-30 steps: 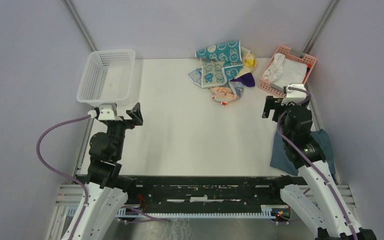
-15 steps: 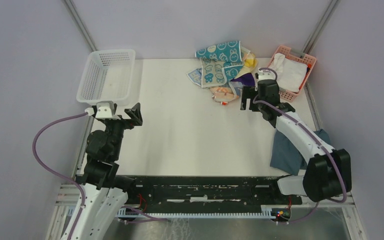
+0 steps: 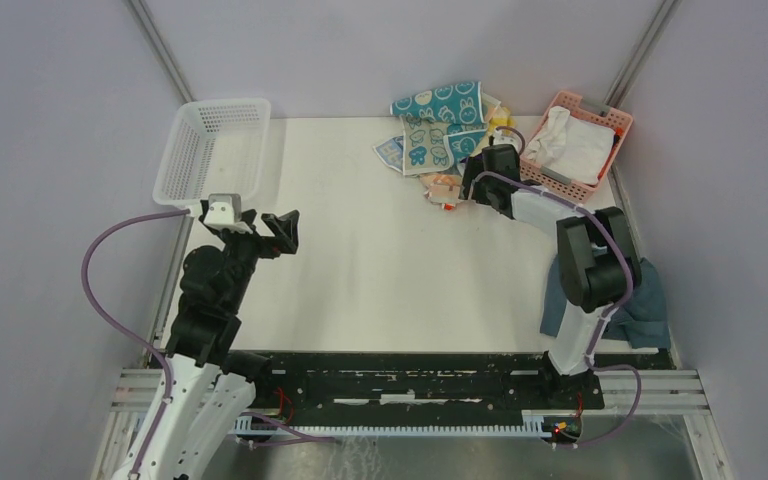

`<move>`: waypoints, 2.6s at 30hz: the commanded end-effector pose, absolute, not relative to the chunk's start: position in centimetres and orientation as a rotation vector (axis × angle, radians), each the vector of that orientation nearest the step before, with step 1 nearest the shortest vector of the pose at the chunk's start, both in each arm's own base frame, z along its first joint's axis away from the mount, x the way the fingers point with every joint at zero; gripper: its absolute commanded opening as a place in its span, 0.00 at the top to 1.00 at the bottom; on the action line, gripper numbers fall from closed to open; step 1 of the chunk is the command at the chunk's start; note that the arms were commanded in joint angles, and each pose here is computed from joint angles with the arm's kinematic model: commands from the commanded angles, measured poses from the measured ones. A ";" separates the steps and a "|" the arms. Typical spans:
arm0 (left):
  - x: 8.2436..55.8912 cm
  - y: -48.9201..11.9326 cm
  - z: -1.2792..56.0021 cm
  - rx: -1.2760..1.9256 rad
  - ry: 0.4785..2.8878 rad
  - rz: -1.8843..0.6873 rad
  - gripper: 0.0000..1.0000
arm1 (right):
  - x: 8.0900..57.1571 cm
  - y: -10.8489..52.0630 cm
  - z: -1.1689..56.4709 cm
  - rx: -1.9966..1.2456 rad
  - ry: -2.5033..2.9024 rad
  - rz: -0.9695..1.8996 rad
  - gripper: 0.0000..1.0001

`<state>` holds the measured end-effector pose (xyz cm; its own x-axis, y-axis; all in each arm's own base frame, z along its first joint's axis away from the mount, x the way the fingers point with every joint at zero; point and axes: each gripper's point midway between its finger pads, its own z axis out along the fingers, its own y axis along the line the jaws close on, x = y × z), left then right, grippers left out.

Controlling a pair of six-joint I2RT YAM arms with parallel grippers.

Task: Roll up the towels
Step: Pick up the towel at the center of the board, then place the towel at the center of the board.

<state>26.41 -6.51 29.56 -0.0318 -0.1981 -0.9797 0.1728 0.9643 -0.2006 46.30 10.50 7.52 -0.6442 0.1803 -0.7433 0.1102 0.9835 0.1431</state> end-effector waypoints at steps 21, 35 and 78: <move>26.9 -7.4 28.7 -0.022 1.622 -0.353 0.01 | 56.7 14.5 27.8 0.069 1.875 0.253 0.99; 26.9 -7.9 28.6 -0.002 1.637 -0.371 0.01 | 47.5 19.5 47.1 -0.230 1.519 0.517 1.00; 29.1 -12.1 23.8 0.006 1.922 -0.563 0.00 | 36.2 10.5 30.0 0.180 1.989 0.109 0.99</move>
